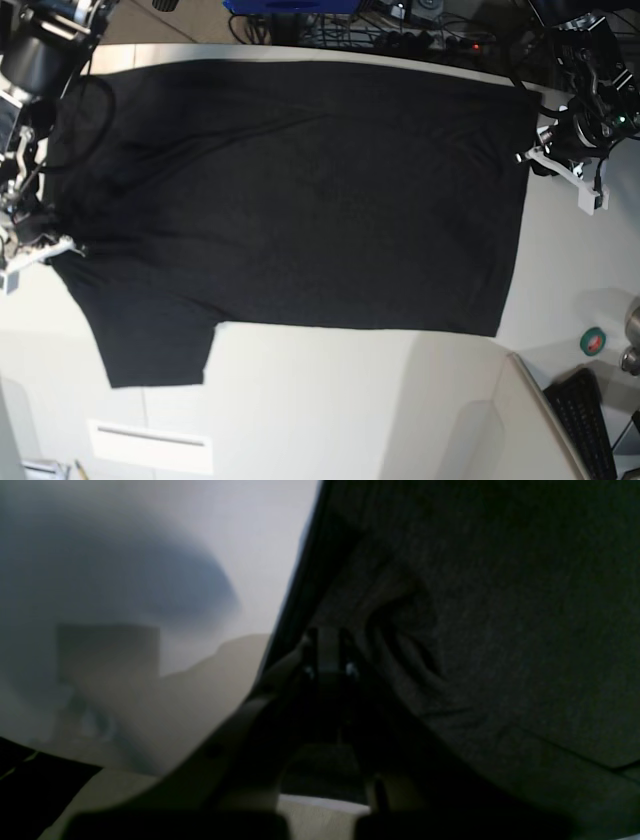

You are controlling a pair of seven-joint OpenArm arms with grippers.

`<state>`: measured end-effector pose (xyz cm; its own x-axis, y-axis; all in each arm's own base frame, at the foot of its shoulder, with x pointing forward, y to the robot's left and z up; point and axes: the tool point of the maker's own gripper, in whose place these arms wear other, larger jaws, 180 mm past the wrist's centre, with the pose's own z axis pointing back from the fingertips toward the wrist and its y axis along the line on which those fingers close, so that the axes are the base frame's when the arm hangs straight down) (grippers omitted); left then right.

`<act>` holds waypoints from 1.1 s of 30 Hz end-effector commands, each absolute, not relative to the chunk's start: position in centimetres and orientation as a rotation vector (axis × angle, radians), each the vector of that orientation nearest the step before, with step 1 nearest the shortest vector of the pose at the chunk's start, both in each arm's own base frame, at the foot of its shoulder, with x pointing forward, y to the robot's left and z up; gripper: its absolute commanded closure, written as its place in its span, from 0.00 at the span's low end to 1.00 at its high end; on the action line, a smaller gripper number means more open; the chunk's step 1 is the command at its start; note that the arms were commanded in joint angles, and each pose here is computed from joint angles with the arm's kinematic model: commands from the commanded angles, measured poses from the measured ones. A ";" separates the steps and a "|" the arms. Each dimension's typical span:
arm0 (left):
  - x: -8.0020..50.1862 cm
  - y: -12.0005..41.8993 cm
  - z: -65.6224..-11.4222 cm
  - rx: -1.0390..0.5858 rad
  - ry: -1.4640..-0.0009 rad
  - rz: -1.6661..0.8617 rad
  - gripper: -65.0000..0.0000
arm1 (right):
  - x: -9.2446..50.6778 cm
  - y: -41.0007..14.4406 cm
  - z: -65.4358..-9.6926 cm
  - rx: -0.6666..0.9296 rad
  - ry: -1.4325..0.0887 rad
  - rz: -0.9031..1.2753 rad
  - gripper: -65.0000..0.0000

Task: Layout the t-shirt on the table in an organized manner, then fold the t-shirt properly
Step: 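Grasp the shirt side with the right gripper and pull it outward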

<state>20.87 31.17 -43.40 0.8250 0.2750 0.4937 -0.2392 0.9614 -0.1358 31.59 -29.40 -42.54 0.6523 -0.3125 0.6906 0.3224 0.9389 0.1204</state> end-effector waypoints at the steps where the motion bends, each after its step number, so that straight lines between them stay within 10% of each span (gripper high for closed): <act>1: 21.6 31.9 -42.4 -0.053 -0.572 0.272 1.00 | 31.9 -29.8 -41.1 -0.026 -0.822 -0.366 1.00; 14: 21.6 32.1 -42.3 -0.048 -0.573 0.271 1.00 | 24.7 -24.2 -43.7 0.040 -0.629 -0.362 1.00; 20: 21.6 32.1 -42.3 -0.048 -0.573 0.271 1.00 | 26.1 -24.1 -42.6 0.053 -0.657 -0.331 0.49; 33: 21.2 32.2 -42.5 -0.045 -0.563 0.272 1.00 | 34.6 -27.4 -48.2 0.149 -0.645 -0.451 0.48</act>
<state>20.48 31.44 -43.47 0.8281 0.2752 0.4884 -0.2433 0.9613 -0.1292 33.26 -26.57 -49.58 0.7245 -0.4596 0.5137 0.3673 0.8881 0.2765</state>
